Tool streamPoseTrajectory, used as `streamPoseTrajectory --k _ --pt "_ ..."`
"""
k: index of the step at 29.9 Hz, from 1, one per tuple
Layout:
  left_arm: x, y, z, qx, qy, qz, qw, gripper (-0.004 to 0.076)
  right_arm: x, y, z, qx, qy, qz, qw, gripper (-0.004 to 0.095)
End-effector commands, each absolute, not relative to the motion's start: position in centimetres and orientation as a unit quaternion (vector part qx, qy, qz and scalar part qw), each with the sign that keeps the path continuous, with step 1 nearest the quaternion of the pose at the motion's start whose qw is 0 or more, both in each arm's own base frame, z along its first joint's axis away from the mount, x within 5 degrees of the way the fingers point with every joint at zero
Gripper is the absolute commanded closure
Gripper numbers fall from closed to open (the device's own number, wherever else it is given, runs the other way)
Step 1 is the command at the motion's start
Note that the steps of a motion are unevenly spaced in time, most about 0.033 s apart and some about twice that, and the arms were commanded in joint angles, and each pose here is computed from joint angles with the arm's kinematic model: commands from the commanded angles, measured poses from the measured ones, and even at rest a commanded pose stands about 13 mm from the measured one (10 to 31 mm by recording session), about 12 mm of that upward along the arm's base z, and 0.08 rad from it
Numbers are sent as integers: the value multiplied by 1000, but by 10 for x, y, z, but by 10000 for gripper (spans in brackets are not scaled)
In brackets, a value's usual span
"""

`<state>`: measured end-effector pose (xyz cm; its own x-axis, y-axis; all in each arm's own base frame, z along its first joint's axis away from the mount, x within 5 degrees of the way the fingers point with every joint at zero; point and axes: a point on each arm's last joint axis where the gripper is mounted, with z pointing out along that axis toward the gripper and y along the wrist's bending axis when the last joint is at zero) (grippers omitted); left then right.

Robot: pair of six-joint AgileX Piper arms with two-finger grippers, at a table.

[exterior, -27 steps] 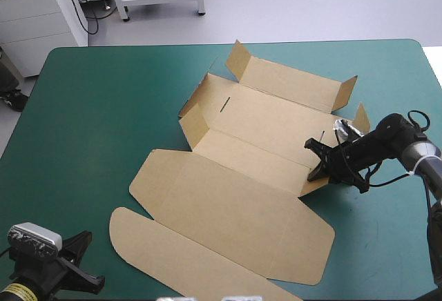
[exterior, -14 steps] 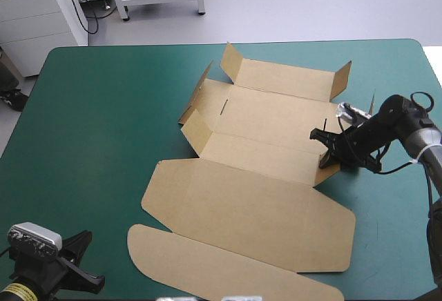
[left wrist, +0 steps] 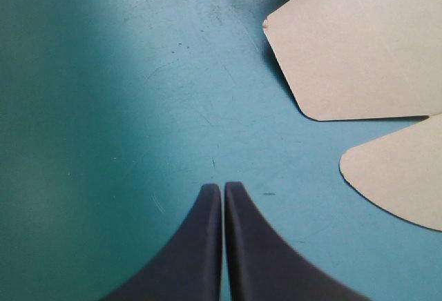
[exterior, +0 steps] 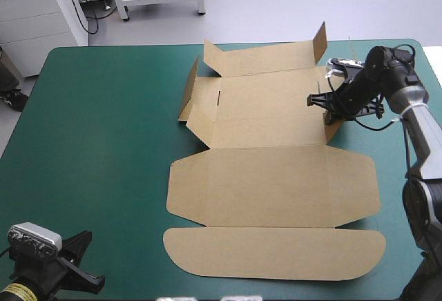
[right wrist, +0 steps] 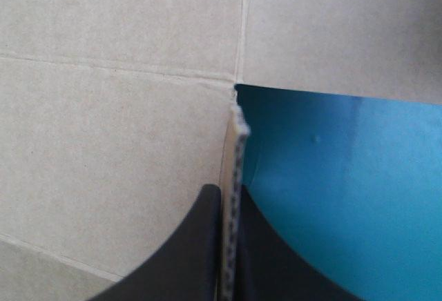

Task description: Fold the box

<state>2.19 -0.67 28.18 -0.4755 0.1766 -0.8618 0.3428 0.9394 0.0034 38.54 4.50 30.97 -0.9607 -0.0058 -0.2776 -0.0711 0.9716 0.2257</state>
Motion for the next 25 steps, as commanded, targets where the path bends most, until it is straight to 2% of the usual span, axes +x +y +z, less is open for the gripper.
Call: streamPoseTrajectory --k 1,5,10,18,25 --pt "25 -8 293 148 838 -92 518 731 394 66 327 -96 975 104 170 908" --pt "25 -8 293 148 838 -92 518 731 412 93 322 -186 963 63 184 908" --pt "25 -8 293 148 838 -92 518 731 424 129 321 -314 928 -9 203 909" --pt "25 -8 293 148 838 -92 518 731 426 172 331 -412 877 -6 248 909" --pt "25 -8 293 148 838 -92 518 731 416 209 339 -508 810 -10 292 909"
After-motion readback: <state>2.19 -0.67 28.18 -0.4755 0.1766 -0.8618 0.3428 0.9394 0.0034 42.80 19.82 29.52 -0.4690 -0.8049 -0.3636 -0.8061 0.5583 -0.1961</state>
